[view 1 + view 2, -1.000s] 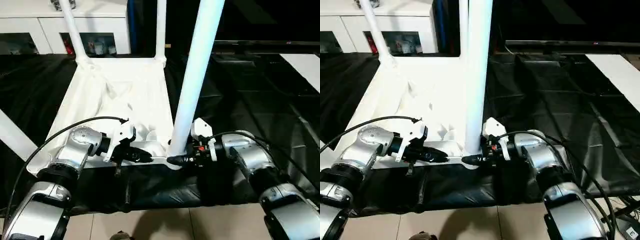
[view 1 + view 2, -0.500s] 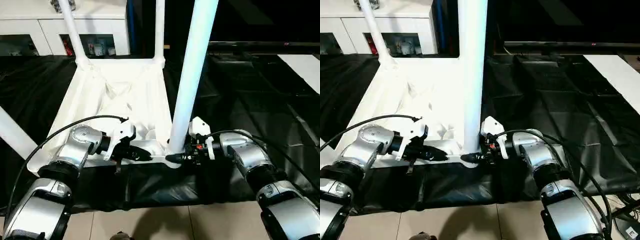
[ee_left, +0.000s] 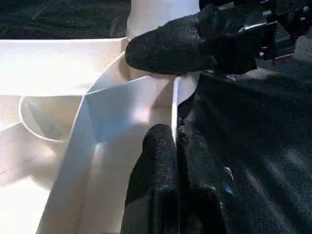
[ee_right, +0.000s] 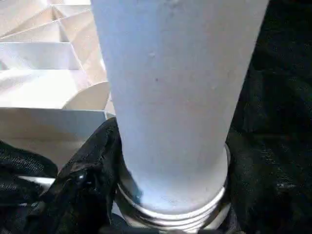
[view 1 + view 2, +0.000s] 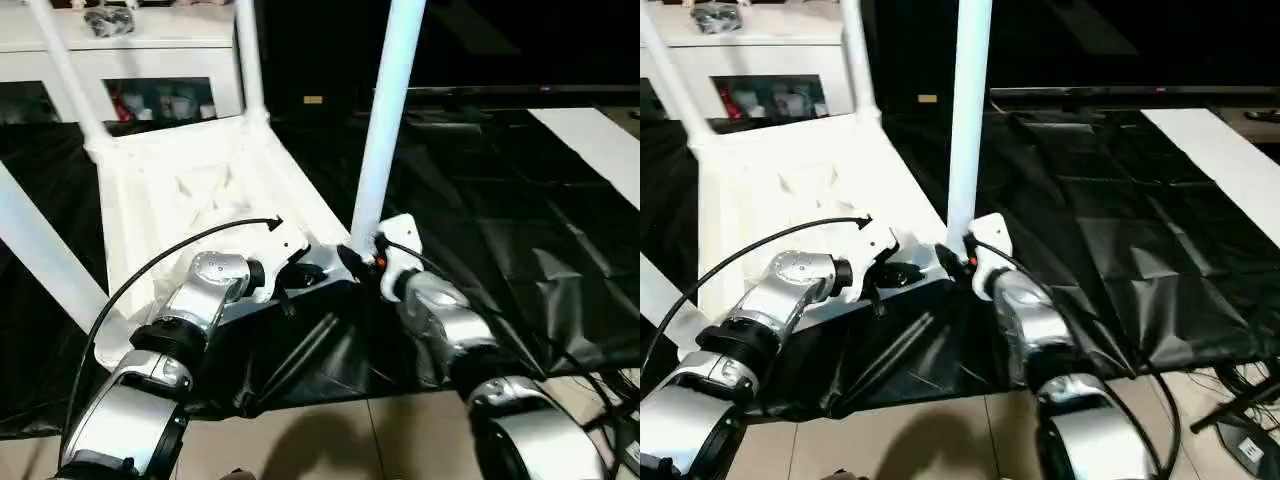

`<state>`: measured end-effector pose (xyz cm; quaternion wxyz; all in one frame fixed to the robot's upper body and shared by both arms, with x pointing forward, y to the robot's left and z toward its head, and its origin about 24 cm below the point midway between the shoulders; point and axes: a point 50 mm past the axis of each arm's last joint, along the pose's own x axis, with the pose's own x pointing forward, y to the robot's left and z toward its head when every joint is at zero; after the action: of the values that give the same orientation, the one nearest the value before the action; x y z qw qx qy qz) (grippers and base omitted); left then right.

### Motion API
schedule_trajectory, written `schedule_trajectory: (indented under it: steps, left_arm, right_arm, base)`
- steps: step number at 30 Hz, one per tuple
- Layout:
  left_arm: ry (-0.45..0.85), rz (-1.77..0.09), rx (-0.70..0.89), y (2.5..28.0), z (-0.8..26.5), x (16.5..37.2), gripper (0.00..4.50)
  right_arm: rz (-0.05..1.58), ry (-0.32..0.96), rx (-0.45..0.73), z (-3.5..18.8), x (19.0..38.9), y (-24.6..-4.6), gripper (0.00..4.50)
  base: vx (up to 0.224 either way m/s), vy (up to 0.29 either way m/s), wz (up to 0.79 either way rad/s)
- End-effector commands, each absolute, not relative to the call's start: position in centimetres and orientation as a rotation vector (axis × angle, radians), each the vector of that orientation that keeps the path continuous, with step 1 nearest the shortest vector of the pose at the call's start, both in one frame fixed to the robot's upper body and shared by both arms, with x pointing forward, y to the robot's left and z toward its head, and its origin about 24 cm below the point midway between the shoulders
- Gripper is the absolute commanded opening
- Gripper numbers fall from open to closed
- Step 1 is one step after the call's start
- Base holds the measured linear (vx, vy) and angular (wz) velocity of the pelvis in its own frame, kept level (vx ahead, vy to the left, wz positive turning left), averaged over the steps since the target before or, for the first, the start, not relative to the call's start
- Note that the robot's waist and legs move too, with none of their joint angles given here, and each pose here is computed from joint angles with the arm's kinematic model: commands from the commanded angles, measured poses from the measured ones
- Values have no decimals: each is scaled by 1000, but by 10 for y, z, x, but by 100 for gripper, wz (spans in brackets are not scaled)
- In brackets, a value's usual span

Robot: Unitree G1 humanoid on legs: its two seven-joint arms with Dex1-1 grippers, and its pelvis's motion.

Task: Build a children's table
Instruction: Rotate leg to tighten

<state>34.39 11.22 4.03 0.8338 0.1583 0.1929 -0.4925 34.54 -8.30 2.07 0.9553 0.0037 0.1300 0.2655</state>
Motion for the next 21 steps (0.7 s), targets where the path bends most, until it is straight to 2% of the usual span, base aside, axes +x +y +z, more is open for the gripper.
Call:
schedule_trajectory:
  steps: [1,2,6,7,9,15,18,21]
  left_arm:
    - [430,-1128,336,78,30,335,0]
    - [425,-1135,340,82,31,335,0]
    - [429,-1149,352,92,31,334,0]
    - [430,-1175,357,97,31,333,0]
    - [424,-1241,377,106,32,329,0]
    - [441,-1309,396,119,34,326,0]
    - [416,-1403,369,125,42,324,0]
    - [407,-1465,342,127,47,322,0]
  right_arm:
    - [725,219,-56,30,336,-27,326]
    - [721,200,-80,31,337,-32,340]
    - [748,195,-46,30,339,-48,375]
    - [778,190,-38,30,339,-57,375]
    - [863,189,-61,31,337,-75,403]
    - [1014,213,-142,34,334,-98,403]
    - [1182,237,-224,39,330,-114,403]
    - [1269,252,-258,43,328,-118,403]
  base:
    - [0,0,0]
    - [0,0,0]
    - [0,0,0]
    - [0,0,0]
    - [0,0,0]
    - [42,-10,3]
    - [42,-9,2]
    - [0,0,0]
